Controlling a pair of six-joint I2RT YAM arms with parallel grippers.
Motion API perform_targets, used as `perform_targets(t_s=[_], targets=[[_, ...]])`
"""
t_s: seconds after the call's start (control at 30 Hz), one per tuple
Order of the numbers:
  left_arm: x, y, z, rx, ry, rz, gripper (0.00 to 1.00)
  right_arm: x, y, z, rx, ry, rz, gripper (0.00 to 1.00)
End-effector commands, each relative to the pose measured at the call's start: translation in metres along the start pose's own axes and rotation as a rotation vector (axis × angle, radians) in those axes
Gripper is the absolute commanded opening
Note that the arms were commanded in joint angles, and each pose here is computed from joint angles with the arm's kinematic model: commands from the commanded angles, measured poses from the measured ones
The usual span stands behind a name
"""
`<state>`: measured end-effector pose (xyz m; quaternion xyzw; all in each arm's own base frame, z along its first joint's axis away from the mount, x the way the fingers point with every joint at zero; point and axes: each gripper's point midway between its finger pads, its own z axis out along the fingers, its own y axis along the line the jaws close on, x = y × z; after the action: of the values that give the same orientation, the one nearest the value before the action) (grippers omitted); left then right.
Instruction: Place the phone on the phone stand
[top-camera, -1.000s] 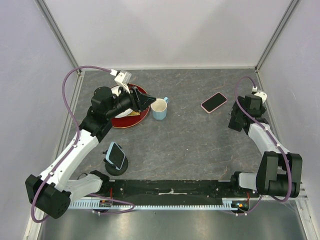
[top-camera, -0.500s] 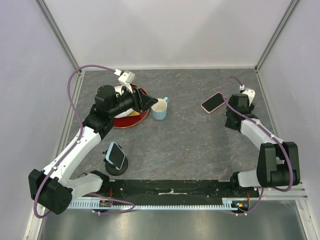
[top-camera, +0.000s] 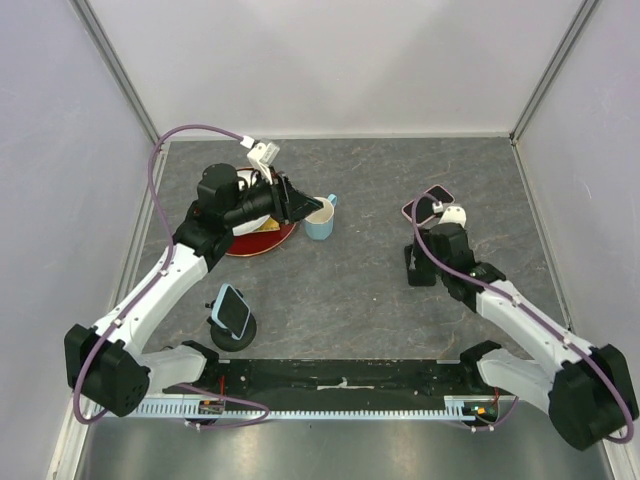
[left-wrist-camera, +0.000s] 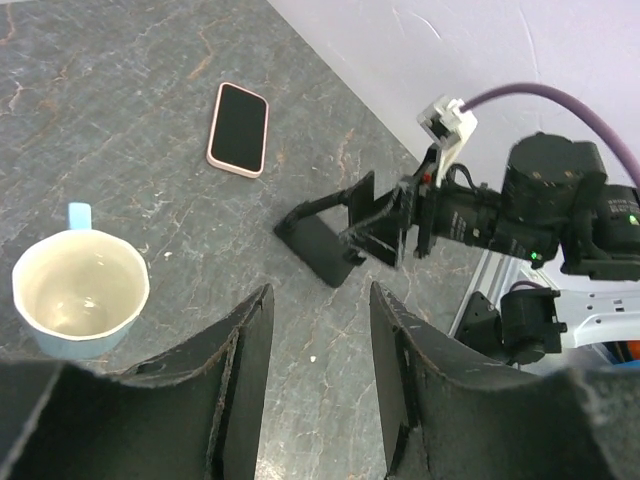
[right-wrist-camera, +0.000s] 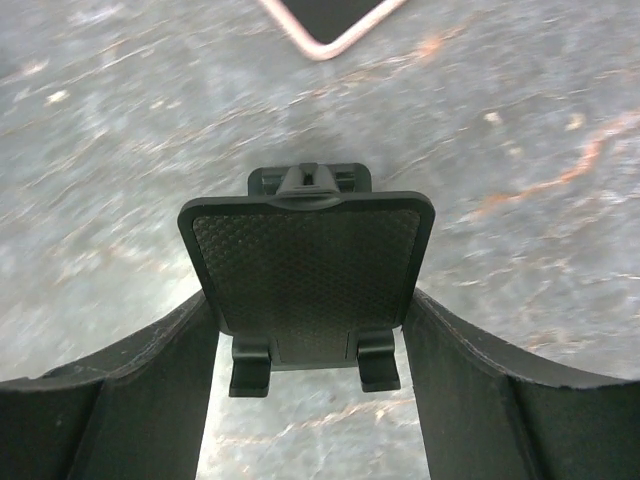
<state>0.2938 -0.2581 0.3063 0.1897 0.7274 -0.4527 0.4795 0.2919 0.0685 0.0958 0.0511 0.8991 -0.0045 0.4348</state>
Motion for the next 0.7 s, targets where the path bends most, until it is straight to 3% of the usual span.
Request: perform_targets(t_s=[0.0,0.1,0.27,0.5,0.6,0.67], targets=[[-0.011,-0.016,0.003,0.081,0.005,-0.023,0.5,0.002,0.06,-0.033,-0.298,-0.028,0.008,0.04],[-0.004,-0.017,0.008,0.109,0.042,-0.053,0.5,0.01,0.099,-0.052,-0.466,-0.05,-0.094,0.05],[0.014,-0.01,0.021,0.129,0.135,-0.121,0.5,0.022,0.153,-0.075,-0.625,-0.111,-0.249,0.2],[0.027,-0.004,0.028,0.131,0.191,-0.147,0.5,0.044,0.181,-0.078,-0.613,-0.113,-0.416,0.26],[0.03,-0.004,0.03,0.141,0.211,-0.151,0.5,0.055,0.19,-0.078,-0.63,-0.114,-0.451,0.37],[0.032,-0.007,0.031,0.162,0.227,-0.155,0.51,0.058,0.194,-0.081,-0.643,-0.114,-0.438,0.52]])
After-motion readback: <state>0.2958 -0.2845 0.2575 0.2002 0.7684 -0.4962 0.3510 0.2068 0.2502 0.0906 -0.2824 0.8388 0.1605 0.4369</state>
